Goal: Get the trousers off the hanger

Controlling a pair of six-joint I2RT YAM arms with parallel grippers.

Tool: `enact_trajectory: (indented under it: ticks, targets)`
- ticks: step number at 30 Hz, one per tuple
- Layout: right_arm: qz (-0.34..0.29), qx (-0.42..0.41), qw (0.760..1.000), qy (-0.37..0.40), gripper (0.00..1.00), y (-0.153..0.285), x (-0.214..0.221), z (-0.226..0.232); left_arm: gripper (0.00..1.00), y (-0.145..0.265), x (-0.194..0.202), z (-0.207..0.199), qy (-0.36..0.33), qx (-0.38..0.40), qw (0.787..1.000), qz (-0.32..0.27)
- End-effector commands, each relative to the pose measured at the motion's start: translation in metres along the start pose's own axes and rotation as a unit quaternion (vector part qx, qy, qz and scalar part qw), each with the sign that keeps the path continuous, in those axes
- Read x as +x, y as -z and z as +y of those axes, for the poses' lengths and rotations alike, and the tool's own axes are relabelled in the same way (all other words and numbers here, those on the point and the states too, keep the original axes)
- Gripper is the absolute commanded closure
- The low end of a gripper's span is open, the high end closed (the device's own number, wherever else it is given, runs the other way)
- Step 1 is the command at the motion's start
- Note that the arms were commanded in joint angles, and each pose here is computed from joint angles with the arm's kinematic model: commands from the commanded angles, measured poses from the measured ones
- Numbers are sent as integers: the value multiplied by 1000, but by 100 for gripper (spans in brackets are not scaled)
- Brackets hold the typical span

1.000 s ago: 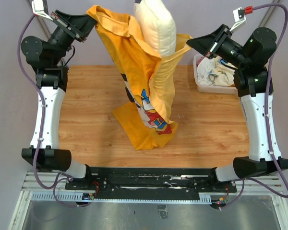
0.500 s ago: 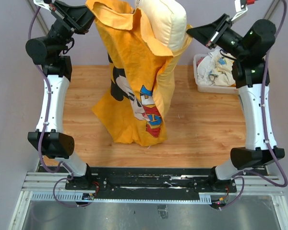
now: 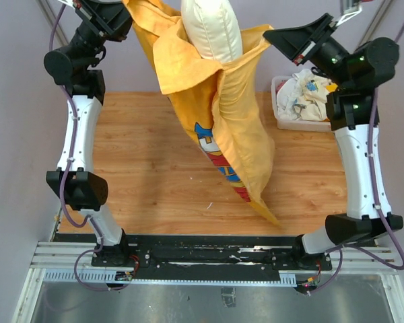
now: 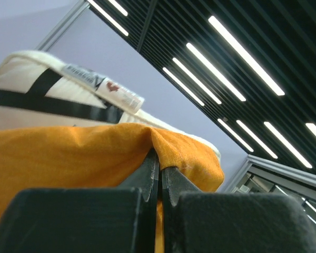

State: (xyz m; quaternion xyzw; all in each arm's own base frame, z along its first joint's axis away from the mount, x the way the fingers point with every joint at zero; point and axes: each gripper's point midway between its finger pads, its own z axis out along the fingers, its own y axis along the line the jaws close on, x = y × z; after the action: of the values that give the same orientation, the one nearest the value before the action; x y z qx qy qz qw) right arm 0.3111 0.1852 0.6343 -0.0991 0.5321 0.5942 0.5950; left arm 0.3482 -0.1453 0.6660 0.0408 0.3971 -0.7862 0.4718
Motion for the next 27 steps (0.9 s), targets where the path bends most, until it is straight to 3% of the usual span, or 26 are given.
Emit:
enact_trajectory:
  ticks: [1,6,13,16,27]
  targets:
    - [15,-17,999,-23,99,-18,24,-13,100,-16,-9,-81,-41,82,996,-20]
    - [25,-10,999,-31,99,-19,33,-24,100,-19,-8,-85,-41,92,995,-15]
    - [-63,22,997,47,99,33,-49,4,100,-12,-2,-52,-13,72,997,-19]
    - [-82,25,994,68,99,43,-62,16,100,-8,0,-46,2,77,997,-17]
    - [34,-2,998,-43,100,-25,41,-37,100,-13,5,-60,-2,90,996,-10]
